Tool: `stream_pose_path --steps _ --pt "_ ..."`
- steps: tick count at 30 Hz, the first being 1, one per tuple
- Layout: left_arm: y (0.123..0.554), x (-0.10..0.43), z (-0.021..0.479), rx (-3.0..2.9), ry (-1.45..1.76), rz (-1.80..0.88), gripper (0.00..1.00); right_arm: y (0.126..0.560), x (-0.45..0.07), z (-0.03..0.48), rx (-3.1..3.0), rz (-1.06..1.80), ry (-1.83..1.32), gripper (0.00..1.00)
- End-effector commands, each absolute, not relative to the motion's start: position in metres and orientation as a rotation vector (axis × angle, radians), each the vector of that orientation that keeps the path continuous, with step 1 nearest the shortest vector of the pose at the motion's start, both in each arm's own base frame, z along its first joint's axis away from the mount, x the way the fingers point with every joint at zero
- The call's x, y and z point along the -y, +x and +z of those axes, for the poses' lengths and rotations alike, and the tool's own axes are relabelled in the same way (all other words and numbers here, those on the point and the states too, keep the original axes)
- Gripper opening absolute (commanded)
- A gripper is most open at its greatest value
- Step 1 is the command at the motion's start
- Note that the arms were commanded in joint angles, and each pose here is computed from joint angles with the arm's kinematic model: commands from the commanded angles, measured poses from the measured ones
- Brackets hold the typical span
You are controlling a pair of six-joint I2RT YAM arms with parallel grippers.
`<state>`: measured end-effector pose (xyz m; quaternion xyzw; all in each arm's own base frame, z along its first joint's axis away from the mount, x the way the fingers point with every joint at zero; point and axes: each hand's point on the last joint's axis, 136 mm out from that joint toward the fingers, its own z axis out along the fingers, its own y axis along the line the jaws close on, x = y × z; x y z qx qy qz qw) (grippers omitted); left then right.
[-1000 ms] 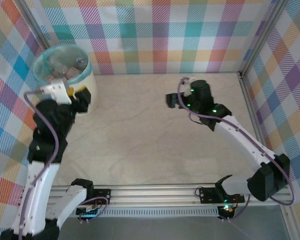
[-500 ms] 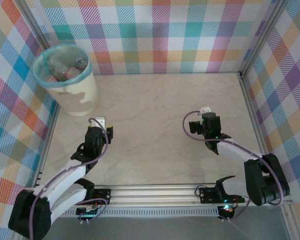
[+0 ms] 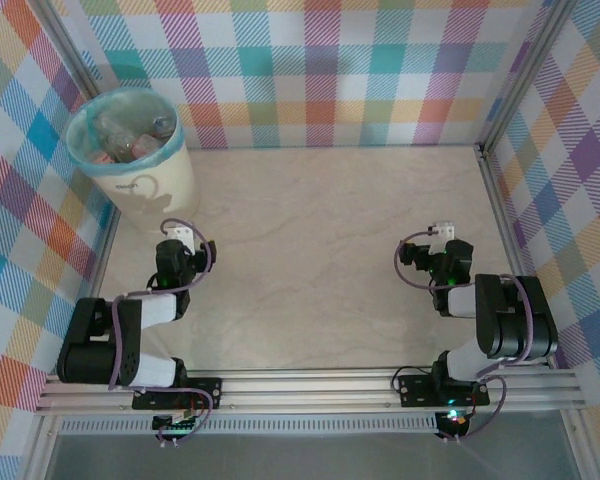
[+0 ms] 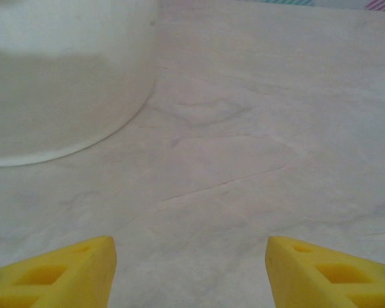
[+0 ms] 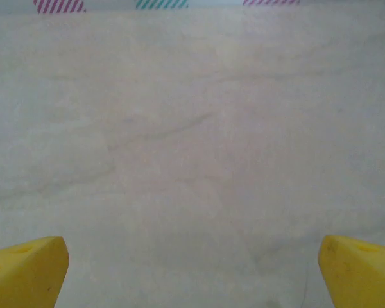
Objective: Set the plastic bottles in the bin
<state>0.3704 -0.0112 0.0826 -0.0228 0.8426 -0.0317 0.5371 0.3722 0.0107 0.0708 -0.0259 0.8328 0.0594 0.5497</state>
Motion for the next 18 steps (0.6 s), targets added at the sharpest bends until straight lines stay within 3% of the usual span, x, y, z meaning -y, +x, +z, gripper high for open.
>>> stream_pose_path --steps 1,4,7,18 --pt "0.387 0.023 0.092 -1.927 0.002 -0.161 0.65 0.391 -0.02 0.092 -1.927 0.235 -0.035 1.0" --pt "0.399 0.012 0.081 -1.978 -0.067 -0.115 0.71 0.397 -0.018 0.091 -1.949 0.163 -0.019 1.0" --pt "0.399 0.014 0.078 -2.001 -0.066 -0.074 1.0 0.397 -0.02 0.092 -1.948 0.165 -0.03 1.0" --pt "0.399 0.015 0.078 -2.0 -0.061 -0.061 1.0 0.397 -0.025 0.092 -1.953 0.185 -0.058 1.0"
